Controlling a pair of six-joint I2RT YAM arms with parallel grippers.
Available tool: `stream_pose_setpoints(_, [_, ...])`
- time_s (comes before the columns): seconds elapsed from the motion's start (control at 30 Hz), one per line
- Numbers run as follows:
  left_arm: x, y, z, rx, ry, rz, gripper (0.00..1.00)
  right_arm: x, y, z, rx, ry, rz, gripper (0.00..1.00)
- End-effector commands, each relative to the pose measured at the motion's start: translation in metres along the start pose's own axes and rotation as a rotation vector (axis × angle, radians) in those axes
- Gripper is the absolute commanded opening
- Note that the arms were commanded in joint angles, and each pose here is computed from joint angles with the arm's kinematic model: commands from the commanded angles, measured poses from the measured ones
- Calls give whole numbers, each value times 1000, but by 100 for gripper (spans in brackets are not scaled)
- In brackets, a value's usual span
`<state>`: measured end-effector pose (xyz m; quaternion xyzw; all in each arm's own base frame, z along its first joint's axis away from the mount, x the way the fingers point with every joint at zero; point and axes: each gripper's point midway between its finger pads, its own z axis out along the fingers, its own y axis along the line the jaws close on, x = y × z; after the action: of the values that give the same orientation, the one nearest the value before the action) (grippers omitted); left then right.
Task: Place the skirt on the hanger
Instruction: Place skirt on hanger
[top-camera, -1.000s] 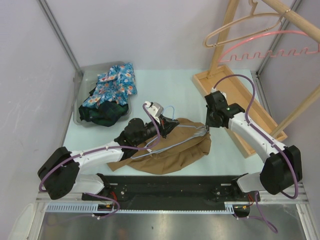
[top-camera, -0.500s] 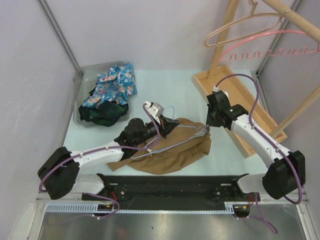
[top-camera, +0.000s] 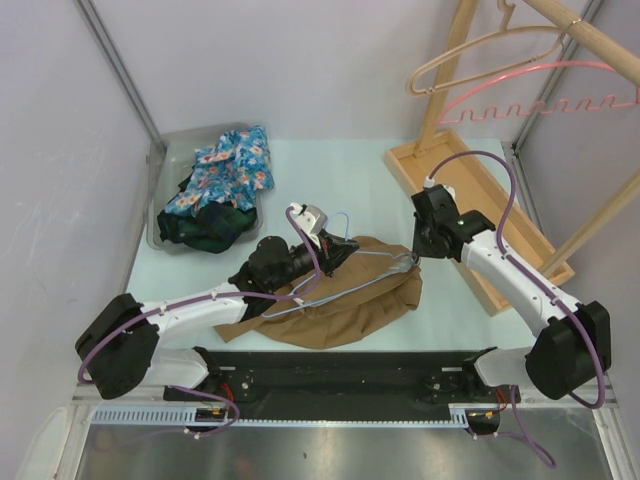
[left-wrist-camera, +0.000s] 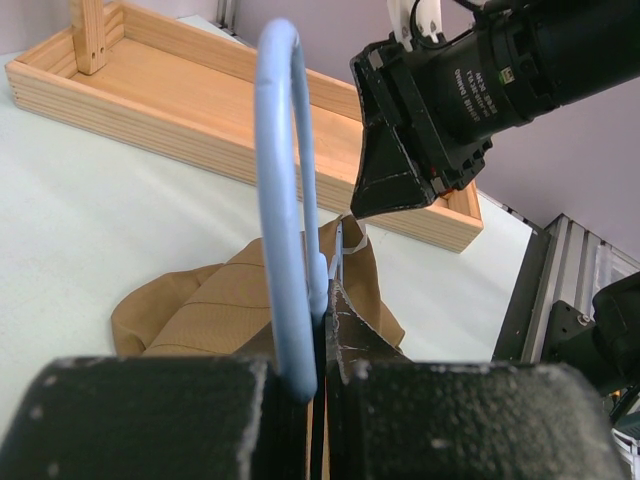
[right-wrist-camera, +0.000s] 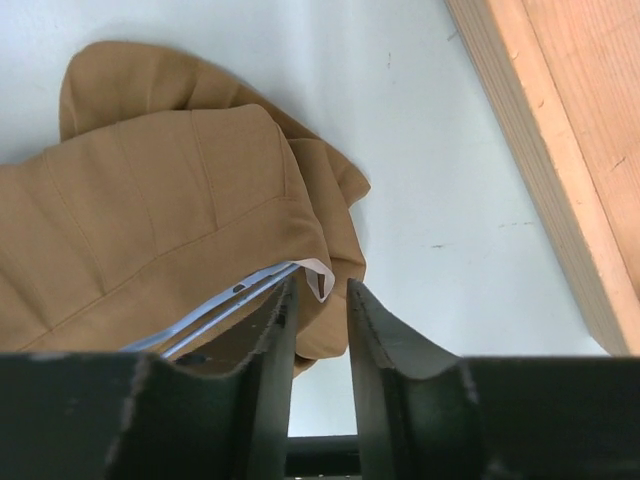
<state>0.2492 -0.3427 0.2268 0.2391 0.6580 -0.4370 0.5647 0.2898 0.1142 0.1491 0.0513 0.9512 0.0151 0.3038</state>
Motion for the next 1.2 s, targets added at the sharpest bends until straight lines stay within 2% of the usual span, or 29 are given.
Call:
stream_pose_setpoints(0.0, [-28,-15,4,52,-72,13,0,10,-2,10,7,32,12,26])
stream_pose_setpoints(0.33, [-28,-16,3,53,-72,10,0,2,-3,17,-1,-7,40,25])
stream_pose_setpoints(0.6, [-28,-16,4,56,-71,9,0,-9,2,21,-17,-54,53,18])
stream_pose_setpoints(0.77, [-27,-17,4,57,-69,8,0,-14,1,18,-14,-80,53,25])
stream_pose_setpoints(1.0, [-28,-16,3,54,-70,10,0,-18,3,14,-18,-103,47,28])
stream_pose_setpoints(1.1, [-27,-15,4,51,-66,9,0,-18,3,11,-16,-113,37,26])
stream_pose_setpoints(1.17, [-27,-15,4,51,-66,9,0,-17,2,11,-8,-112,31,18])
